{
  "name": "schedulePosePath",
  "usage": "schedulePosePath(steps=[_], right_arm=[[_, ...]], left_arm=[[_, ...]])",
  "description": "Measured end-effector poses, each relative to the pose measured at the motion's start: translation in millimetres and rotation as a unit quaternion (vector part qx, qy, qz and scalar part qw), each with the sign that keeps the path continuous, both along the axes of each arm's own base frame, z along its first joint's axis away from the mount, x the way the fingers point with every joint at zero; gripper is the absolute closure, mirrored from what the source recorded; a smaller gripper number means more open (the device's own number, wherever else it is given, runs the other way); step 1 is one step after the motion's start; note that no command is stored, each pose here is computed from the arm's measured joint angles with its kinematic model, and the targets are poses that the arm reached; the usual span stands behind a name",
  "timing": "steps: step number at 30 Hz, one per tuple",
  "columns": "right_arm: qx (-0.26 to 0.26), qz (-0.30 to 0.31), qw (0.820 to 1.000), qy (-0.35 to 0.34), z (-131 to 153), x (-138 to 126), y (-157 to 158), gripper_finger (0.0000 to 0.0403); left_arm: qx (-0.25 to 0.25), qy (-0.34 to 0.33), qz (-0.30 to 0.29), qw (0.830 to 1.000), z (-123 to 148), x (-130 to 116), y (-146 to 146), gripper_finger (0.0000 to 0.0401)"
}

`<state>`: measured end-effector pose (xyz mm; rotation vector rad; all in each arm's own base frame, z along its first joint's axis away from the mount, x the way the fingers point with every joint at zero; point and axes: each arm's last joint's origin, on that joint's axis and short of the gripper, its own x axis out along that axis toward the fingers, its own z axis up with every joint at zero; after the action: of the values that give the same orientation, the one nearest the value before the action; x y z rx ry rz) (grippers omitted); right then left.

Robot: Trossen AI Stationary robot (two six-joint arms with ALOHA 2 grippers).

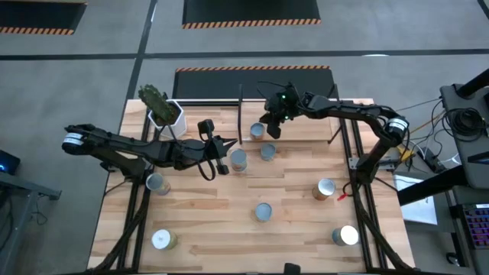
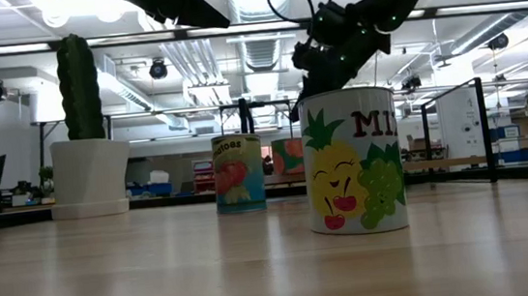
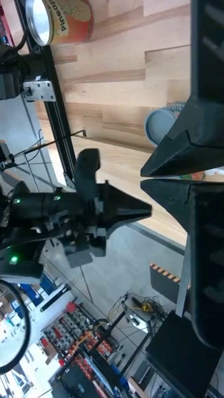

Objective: Pick and place cans onto a shelf
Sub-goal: Put the small canned oranges on the shelf

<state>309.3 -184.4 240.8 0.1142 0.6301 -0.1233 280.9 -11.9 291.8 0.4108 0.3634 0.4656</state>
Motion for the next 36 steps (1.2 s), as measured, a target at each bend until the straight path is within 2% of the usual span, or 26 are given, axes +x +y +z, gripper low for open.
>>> schedulePosePath(steps=[5,17,24,29,36], right_arm=[[-0.016,0.015,1.000,-0.013,-4,8,1,0.0365],[-0.012,0.020,1.000,0.019,-30,19,0,0.0365],[-0.039,-0.066,0.996,0.049,-31,16,-5,0.0365],[-0.003,-0.160,0.987,0.034,-19,11,-6,0.0365],[-0.018,-0.177,0.983,0.045,2,-4,0,0.0365]], left_arm=[[0.000,0.000,0.000,1.000,0,0,0,0.0401],[-0.001,0.000,0.000,1.000,0,0,0,0.0401],[-0.002,-0.001,0.000,1.000,0,0,0,0.0401],[-0.003,-0.002,0.000,1.000,0,0,0,0.0401],[-0.005,-0.002,0.000,1.000,0,0,0,0.0401]])
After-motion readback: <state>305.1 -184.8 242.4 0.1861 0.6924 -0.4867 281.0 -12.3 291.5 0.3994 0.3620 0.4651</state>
